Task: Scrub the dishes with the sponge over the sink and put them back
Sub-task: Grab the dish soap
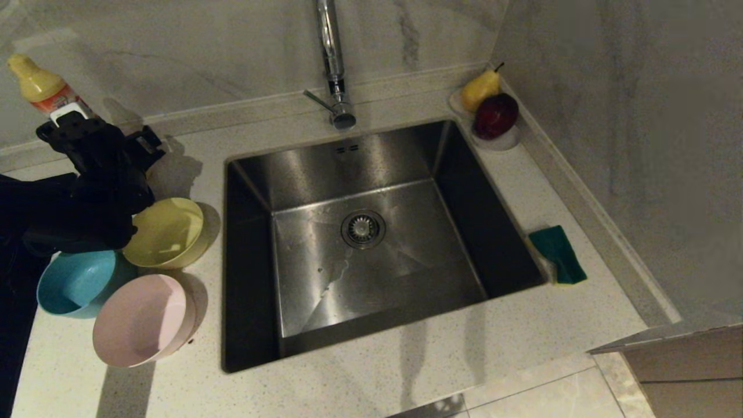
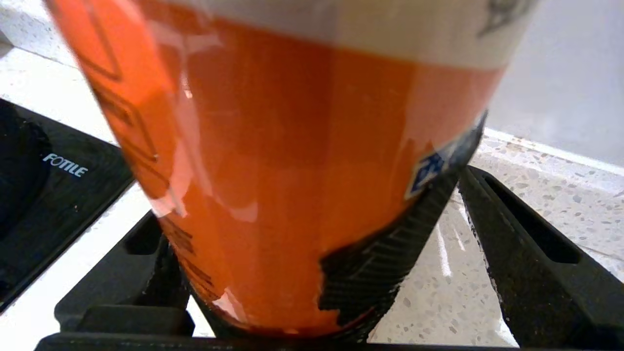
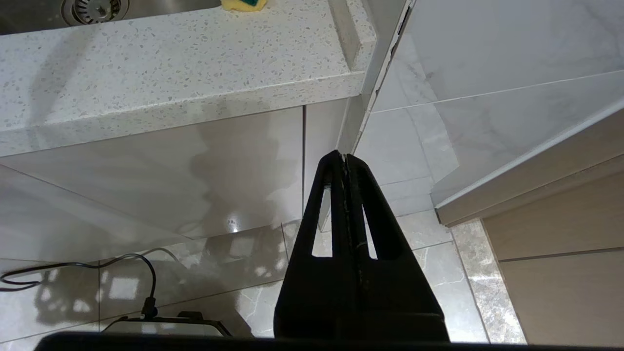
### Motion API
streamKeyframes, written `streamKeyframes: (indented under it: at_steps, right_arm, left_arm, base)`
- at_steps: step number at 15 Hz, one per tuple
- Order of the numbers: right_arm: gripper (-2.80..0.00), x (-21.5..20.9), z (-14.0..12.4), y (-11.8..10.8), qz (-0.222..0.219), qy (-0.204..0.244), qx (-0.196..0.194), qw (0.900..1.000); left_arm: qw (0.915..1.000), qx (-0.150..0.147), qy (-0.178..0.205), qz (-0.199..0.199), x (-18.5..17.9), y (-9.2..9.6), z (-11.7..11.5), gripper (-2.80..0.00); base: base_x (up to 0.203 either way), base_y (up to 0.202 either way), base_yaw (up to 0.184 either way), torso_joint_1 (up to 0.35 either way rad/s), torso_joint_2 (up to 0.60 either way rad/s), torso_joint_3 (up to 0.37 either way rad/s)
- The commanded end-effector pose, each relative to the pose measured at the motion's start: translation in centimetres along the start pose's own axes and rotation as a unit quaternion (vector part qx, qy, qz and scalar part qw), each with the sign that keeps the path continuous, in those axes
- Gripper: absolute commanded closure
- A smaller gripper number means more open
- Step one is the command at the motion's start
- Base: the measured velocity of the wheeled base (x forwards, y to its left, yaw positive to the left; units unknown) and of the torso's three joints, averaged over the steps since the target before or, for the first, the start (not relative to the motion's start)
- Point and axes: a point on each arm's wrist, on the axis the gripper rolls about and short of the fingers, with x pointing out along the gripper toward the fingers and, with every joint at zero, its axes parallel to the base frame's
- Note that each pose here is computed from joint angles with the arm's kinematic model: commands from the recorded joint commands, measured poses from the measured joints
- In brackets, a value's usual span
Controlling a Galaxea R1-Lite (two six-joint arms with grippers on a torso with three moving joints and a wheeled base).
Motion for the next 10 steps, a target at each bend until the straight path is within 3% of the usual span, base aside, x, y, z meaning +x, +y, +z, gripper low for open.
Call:
streamKeyframes:
  at_steps: [1, 4, 10]
  right_arm:
    - [0.00, 0.00, -0.01, 0.00, 0.000, 0.000, 0.000, 1.000]
    - [0.00, 0.00, 0.00, 0.00, 0.000, 0.000, 0.000, 1.000]
    - [0.00, 0.00, 0.00, 0.00, 0.000, 0.000, 0.000, 1.000]
  left_arm:
    - [1.0000, 0.001, -0.008, 0.001, 0.01, -0.01, 0.14, 0.00]
    - [0.9999, 0.011, -0.011, -0.002, 0.09, -0.04, 0.03, 0.00]
    - [0.9996, 0.002, -0.027, -0.004, 0.19, -0.24, 0.79, 0.00]
  base:
    - [0.000, 0.000, 0.000, 0.000, 0.00, 0.000]
    - [0.000, 0.000, 0.000, 0.000, 0.00, 0.000]
    - [0.000, 0.000, 0.000, 0.000, 0.00, 0.000]
